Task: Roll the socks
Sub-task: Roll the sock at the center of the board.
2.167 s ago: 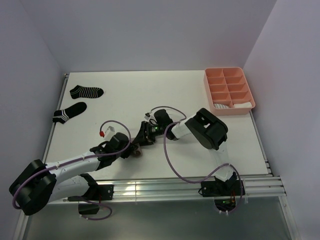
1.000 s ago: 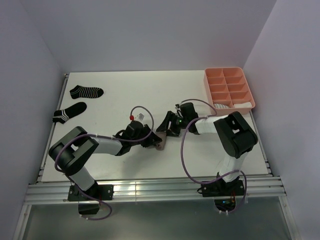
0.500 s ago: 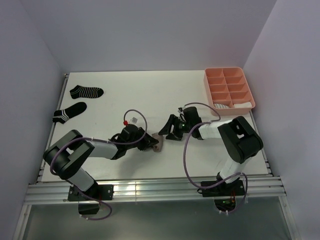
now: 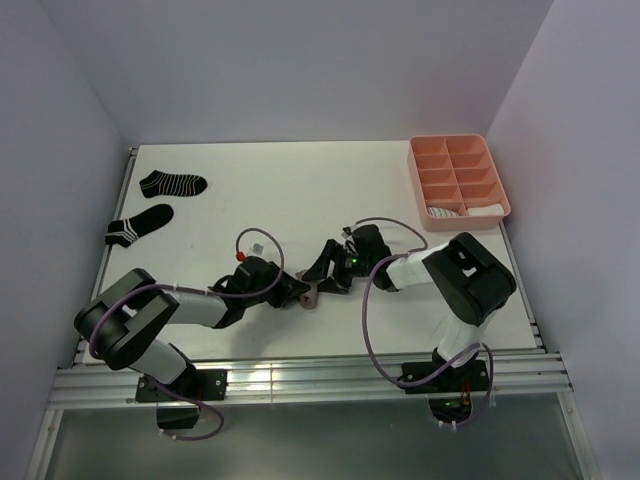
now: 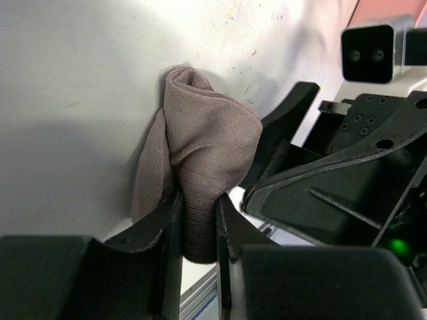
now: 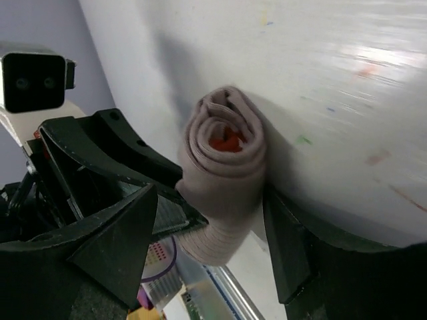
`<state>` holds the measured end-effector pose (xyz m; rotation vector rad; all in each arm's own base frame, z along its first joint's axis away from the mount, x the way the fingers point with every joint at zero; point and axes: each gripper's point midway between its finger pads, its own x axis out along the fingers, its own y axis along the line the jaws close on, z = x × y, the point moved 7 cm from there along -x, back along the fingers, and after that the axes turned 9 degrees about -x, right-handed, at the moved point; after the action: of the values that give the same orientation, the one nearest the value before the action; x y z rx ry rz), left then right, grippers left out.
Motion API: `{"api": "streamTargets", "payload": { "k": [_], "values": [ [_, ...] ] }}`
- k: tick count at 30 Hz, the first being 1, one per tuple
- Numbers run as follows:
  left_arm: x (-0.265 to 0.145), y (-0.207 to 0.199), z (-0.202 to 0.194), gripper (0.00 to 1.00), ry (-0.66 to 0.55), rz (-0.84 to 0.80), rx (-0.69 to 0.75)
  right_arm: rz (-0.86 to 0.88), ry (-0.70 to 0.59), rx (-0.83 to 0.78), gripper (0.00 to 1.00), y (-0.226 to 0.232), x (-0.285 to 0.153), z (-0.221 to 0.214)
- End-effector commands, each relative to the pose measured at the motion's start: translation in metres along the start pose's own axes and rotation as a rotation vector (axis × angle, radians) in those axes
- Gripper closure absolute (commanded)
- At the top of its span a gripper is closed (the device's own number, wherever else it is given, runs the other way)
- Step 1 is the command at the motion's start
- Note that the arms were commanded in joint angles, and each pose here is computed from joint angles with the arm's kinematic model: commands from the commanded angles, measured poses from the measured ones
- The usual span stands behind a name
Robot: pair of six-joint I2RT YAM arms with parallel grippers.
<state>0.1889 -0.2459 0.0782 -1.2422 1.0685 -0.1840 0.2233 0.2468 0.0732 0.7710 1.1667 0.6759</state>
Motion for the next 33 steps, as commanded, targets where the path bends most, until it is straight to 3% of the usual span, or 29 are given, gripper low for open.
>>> {"api": "streamTargets", "payload": {
  "k": [1, 9, 12, 15, 18, 21, 25, 28, 31, 33],
  "values": [
    [-0.005, 0.017, 0.004, 1.0, -0.036, 0.054, -0.026, -0.035, 0.05, 0.038, 0.28, -0.012, 0.017, -0.01],
    [-0.009, 0.016, 0.003, 1.0, -0.028, 0.013, -0.023, 0.024, 0.113, 0.07, 0.34, -0.023, 0.039, -0.012],
    [-0.009, 0.015, 0.002, 1.0, -0.023, 0.005, -0.019, 0.029, 0.118, 0.064, 0.5, -0.025, 0.043, -0.012],
    [-0.007, 0.016, 0.001, 1.0, -0.014, 0.013, -0.016, -0.004, 0.104, 0.038, 0.82, -0.027, 0.042, -0.009],
    [-0.004, 0.017, 0.002, 0.99, -0.009, 0.028, -0.004, -0.041, 0.089, -0.006, 0.98, -0.024, 0.039, -0.002],
    [0.002, 0.014, 0.002, 0.95, -0.001, 0.061, 0.051, -0.106, 0.064, -0.069, 1.0, -0.019, 0.034, 0.01],
    [0.008, -0.004, 0.005, 0.68, -0.017, 0.09, 0.161, -0.261, 0.019, -0.184, 1.0, -0.014, 0.026, 0.031],
    [0.001, -0.012, 0.007, 0.56, -0.07, 0.13, 0.248, -0.425, 0.037, -0.207, 1.0, -0.017, 0.013, 0.035],
    [-0.007, -0.023, 0.009, 0.53, -0.154, 0.144, 0.336, -0.506, 0.03, -0.239, 1.0, -0.013, 0.007, 0.044],
    [-0.011, -0.026, 0.005, 0.43, -0.18, 0.172, 0.398, -0.598, 0.041, -0.24, 1.0, -0.017, 0.001, 0.045]
  ]
}}
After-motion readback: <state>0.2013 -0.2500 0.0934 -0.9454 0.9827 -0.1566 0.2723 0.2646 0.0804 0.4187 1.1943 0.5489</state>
